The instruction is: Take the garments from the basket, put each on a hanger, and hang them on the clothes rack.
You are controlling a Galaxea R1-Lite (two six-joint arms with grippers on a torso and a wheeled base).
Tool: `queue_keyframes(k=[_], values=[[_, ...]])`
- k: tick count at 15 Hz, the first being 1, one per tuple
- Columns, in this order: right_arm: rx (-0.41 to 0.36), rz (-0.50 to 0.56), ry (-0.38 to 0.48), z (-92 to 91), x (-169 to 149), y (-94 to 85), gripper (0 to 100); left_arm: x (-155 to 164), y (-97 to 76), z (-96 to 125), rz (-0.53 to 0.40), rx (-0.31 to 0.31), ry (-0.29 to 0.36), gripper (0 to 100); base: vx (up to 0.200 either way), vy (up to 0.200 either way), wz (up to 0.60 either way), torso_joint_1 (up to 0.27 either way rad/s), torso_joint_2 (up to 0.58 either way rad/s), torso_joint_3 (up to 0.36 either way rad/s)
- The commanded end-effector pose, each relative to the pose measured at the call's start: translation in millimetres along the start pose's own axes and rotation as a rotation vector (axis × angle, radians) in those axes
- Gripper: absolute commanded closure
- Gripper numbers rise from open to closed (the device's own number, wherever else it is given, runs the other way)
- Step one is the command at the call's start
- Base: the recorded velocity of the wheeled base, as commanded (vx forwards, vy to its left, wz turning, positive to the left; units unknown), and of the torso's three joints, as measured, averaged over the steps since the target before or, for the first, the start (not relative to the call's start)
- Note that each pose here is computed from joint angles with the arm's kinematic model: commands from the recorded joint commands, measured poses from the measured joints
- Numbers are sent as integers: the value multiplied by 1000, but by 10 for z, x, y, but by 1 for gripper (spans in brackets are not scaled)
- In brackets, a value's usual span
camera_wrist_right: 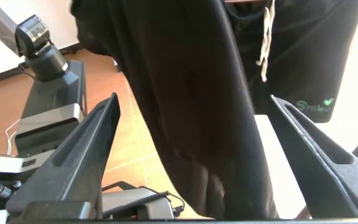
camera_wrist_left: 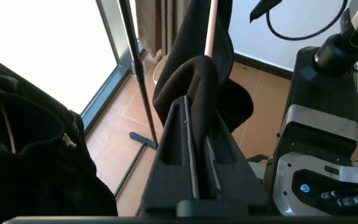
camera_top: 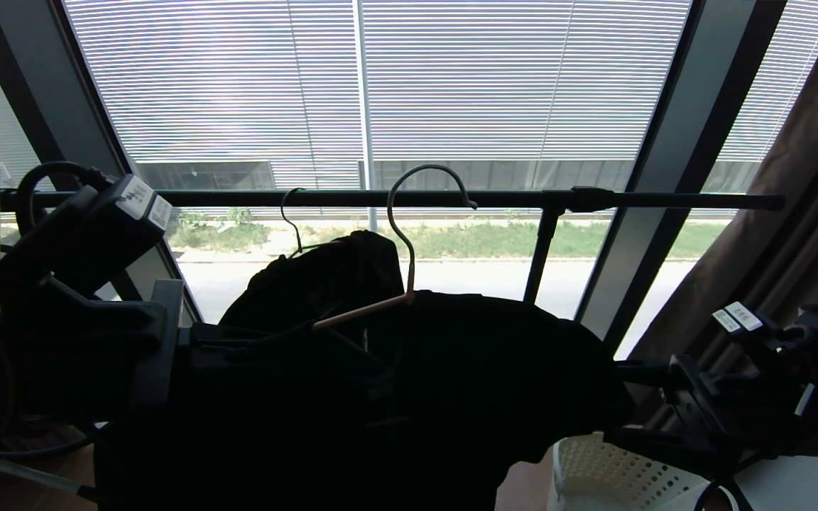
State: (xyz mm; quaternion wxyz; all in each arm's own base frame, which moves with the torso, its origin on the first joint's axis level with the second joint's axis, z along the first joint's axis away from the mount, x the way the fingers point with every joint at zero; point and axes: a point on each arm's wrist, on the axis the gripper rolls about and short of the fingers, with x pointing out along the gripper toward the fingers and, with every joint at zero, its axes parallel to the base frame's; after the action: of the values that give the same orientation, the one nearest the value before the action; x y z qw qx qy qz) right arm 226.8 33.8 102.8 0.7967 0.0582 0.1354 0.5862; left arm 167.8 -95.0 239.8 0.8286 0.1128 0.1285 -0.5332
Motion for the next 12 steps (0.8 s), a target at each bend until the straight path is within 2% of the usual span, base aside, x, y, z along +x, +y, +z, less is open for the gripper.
queue_keyframes(k=[1,12], values=[[4,0,1,-7,5,-18,100,-37,-27,-8,4,4,-6,100,0,0,0,0,0,0],[-8,-103,-34,59,-200,-209,100,-236,-8,-45,72,-18,-30,100,0,0,0,0,0,0]])
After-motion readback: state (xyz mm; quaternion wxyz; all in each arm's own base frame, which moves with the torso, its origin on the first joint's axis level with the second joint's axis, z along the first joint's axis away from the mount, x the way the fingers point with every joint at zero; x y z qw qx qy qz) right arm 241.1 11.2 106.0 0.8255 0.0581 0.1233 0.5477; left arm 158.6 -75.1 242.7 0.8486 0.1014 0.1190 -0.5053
